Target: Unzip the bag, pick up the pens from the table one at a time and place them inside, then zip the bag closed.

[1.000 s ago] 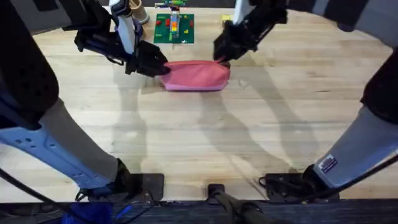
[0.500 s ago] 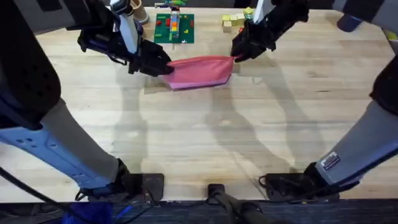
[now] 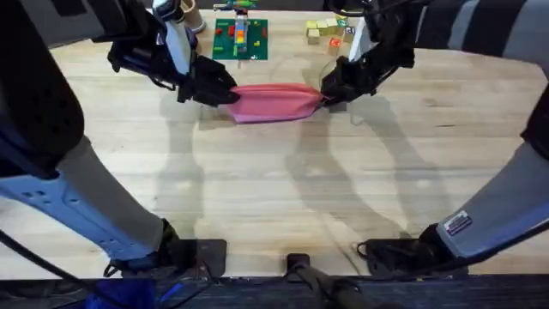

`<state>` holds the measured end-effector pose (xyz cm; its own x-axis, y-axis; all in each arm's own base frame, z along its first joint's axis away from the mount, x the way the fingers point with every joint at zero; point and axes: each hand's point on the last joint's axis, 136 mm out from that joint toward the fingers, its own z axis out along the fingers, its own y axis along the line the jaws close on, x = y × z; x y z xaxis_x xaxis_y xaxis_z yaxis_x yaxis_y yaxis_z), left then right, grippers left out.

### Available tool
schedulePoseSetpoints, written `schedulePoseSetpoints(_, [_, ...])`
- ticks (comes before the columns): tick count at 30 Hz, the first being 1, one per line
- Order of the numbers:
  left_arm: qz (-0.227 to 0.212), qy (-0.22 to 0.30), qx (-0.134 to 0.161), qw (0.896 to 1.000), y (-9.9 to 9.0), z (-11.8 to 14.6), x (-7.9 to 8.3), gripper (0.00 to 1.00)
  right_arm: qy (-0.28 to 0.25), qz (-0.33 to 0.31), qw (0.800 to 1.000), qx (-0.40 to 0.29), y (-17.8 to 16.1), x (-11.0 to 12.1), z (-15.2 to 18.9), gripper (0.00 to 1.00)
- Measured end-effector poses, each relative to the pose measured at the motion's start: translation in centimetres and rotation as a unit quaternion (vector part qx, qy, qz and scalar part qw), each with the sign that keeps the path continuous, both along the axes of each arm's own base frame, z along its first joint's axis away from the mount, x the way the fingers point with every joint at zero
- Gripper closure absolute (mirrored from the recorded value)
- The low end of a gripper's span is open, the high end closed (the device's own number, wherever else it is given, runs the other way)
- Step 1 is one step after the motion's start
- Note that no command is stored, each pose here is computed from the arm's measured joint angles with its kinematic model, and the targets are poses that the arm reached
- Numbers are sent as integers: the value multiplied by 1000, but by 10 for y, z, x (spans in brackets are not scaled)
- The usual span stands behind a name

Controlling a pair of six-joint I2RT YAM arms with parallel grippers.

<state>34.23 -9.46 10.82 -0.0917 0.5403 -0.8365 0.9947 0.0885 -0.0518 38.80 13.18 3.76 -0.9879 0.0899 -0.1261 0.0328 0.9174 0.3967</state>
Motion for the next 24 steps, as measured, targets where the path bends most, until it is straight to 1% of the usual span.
schedulePoseSetpoints(1, [0, 0, 0, 1000, 0, 0, 0, 958, 0, -1, 1000, 0, 0, 0, 0, 965])
schedulePoseSetpoints(2, [0, 0, 0, 1000, 0, 0, 0, 958, -1, -2, 1000, 0, 0, 1, 1, 940])
schedulePoseSetpoints(3, [0, 0, 1, 1000, 0, 0, 0, 958, -2, -4, 1000, -4, -1, 1, 1, 854])
schedulePoseSetpoints(4, [0, 1, 6, 1000, 2, -2, 0, 958, -3, -6, 1000, -5, -3, 1, 3, 744])
schedulePoseSetpoints(5, [1, 2, 11, 1000, 4, -3, 0, 958, -6, -7, 1000, -7, -4, 2, 6, 612])
schedulePoseSetpoints(8, [12, 3, 17, 1000, 13, -5, 1, 958, -22, -15, 999, -34, -17, 5, 17, 177])
schedulePoseSetpoints(9, [14, 3, 18, 1000, 15, -5, 1, 958, -28, -16, 999, -41, -21, 6, 22, 59])
schedulePoseSetpoints(10, [15, 3, 19, 1000, 16, -5, 2, 958, -36, -16, 998, -49, -25, 6, 29, 19])
schedulePoseSetpoints(14, [16, 4, 19, 1000, 16, -6, 2, 958, -71, 6, 995, -63, -23, -2, 63, 6])
schedulePoseSetpoints(19, [15, 4, 20, 1000, 16, -6, 2, 958, -108, 77, 989, -70, 2, -30, 104, 6])
schedulePoseSetpoints(22, [15, 4, 20, 1000, 16, -6, 2, 958, -124, 117, 983, -71, 17, -46, 118, 6])
schedulePoseSetpoints(24, [15, 4, 20, 1000, 16, -6, 2, 958, -133, 133, 980, -72, 24, -52, 125, 5])
